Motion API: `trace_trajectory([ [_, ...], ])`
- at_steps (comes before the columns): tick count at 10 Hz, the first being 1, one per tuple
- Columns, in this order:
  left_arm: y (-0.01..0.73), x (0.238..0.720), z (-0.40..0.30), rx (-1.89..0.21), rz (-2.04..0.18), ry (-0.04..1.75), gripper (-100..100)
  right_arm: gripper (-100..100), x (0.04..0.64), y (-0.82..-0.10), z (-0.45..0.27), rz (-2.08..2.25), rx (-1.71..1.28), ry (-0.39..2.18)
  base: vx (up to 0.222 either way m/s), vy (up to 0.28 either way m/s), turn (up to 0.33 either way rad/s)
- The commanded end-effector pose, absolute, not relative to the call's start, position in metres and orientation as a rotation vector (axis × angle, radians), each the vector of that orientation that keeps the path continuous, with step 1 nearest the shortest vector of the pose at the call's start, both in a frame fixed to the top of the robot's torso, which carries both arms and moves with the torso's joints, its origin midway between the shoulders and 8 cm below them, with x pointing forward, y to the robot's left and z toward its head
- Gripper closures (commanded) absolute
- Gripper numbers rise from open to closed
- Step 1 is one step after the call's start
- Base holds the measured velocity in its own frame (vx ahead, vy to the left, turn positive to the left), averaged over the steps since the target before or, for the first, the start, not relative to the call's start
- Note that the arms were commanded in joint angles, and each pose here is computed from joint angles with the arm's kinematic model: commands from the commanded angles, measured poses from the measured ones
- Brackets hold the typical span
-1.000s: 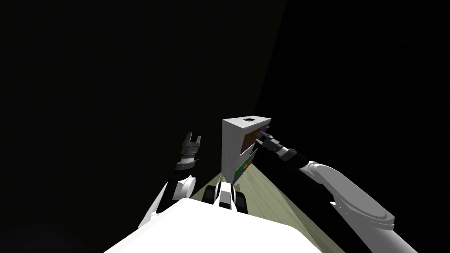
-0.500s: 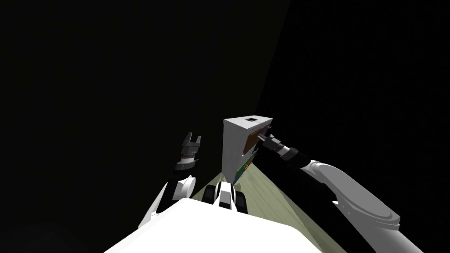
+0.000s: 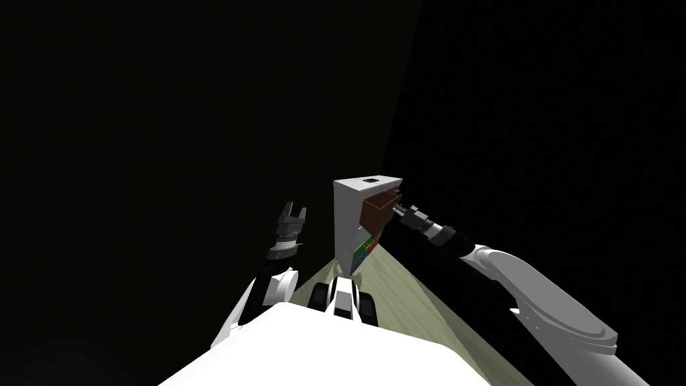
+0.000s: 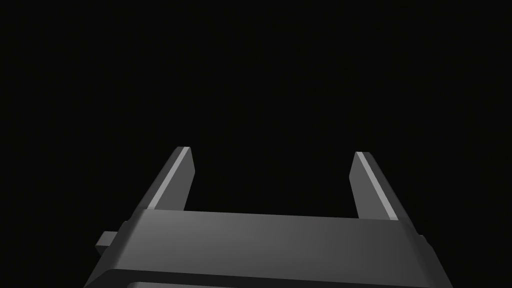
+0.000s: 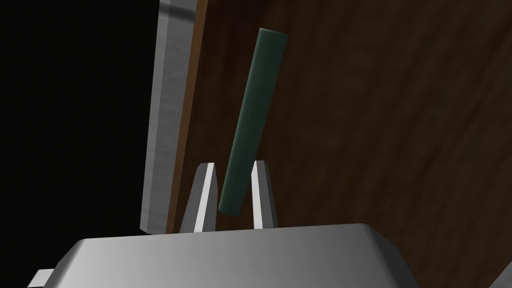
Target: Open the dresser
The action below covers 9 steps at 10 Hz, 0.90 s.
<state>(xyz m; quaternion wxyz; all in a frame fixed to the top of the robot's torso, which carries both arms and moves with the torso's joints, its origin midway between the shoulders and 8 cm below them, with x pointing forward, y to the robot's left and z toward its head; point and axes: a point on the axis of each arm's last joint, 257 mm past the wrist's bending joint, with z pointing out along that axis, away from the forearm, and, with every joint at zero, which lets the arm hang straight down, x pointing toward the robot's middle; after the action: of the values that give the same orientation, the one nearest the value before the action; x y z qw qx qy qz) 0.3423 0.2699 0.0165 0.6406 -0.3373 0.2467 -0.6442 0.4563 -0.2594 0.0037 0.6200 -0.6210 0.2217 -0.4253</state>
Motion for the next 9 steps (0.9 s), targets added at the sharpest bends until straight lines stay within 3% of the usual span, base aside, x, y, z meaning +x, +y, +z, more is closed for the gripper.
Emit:
trace_trajectory([
  [1,0.27,0.342,0.017,-0.769,-1.469,0.563,0,100,0.454,-0.256,0.007,-0.973,-1.428,0.498,-0.105,-0.131,-0.028],
  [2,0.27,0.342,0.017,-0.769,-1.469,0.563,0,100,0.452,-0.255,0.008,-0.97,-1.428,0.493,-0.129,-0.145,-0.038],
  [3,0.27,0.342,0.017,-0.769,-1.469,0.563,0,-100,0.453,-0.258,0.015,-0.96,-1.434,0.493,-0.054,-0.05,-0.046],
  [9,0.27,0.342,0.016,-0.769,-1.469,0.563,0,-100,0.453,-0.268,0.06,-0.941,-1.439,0.472,0.02,0.059,-0.04],
])
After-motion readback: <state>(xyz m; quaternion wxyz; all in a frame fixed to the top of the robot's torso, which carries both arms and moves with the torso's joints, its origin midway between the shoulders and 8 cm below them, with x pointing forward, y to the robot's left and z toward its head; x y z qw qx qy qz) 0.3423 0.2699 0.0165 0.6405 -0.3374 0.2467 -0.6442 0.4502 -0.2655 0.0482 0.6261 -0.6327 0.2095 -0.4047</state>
